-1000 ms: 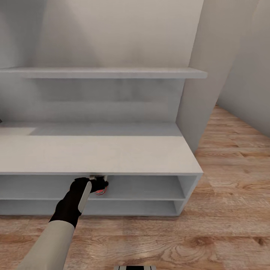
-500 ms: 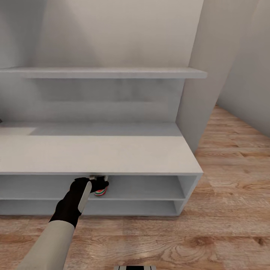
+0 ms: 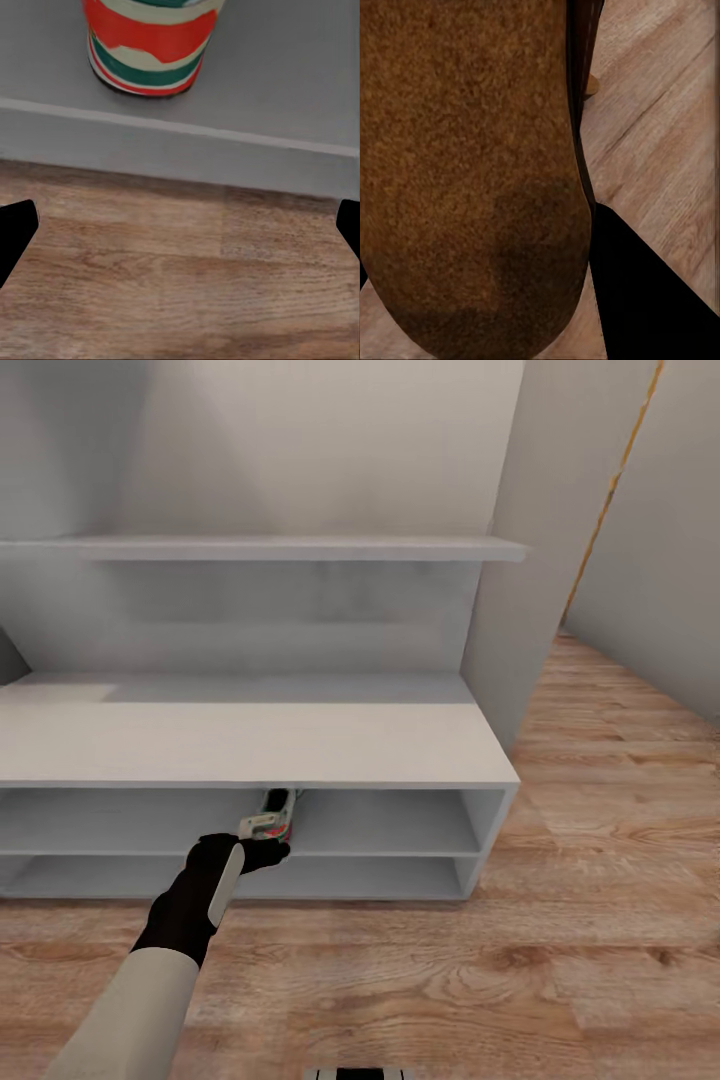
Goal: Pick up the two gym shoes and the two sandals from the corridor floor and place them onto the hallstand (shoe rack) in the corridor, making sure they are on the rack and not on the floor. Arrange them so the two gym shoes are next to each other and the two sandals are next to each other.
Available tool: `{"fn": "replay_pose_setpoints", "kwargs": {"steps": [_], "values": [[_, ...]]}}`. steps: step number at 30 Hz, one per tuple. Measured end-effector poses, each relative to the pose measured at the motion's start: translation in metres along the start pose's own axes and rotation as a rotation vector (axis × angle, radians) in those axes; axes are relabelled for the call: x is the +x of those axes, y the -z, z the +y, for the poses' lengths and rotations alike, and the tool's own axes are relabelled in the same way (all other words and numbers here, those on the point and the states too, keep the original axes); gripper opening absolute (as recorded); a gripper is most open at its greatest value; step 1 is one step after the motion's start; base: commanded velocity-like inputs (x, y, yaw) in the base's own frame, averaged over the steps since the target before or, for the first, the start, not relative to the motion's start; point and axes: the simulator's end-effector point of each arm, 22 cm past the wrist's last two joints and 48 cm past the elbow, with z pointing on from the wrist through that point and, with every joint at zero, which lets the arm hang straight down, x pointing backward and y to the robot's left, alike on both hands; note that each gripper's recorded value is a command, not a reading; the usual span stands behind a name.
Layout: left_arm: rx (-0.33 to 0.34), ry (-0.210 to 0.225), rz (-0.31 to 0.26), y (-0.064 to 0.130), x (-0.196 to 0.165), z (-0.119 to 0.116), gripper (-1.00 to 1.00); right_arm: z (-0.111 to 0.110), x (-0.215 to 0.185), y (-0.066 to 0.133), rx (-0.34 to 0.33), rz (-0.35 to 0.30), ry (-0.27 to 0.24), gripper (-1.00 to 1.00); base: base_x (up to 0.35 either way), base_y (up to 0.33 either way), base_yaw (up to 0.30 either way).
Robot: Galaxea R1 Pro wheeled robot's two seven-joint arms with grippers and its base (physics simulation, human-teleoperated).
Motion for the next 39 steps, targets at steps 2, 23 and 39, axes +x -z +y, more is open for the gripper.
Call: {"fn": "replay_pose_setpoints", "kwargs": {"steps": [2, 23, 39], "values": [[0.000, 0.000, 0.000, 0.000, 0.000, 0.000, 1.00, 0.000, 0.000, 0.000, -0.001, 0.000, 0.000, -1.00, -0.336, 0.000, 0.000], [-0.062, 0.040, 0.106, 0.001, 0.055, 0.024, 1.00, -0.068, -0.014, 0.006, 0.096, -0.038, -0.032, -1.00, -0.064, 0.023, 0.000], [-0.061, 0.039, 0.104, 0.001, 0.055, 0.023, 1.00, -0.067, -0.014, 0.006, 0.097, -0.039, -0.030, -1.00, -0.230, 0.255, 0.000]]}}
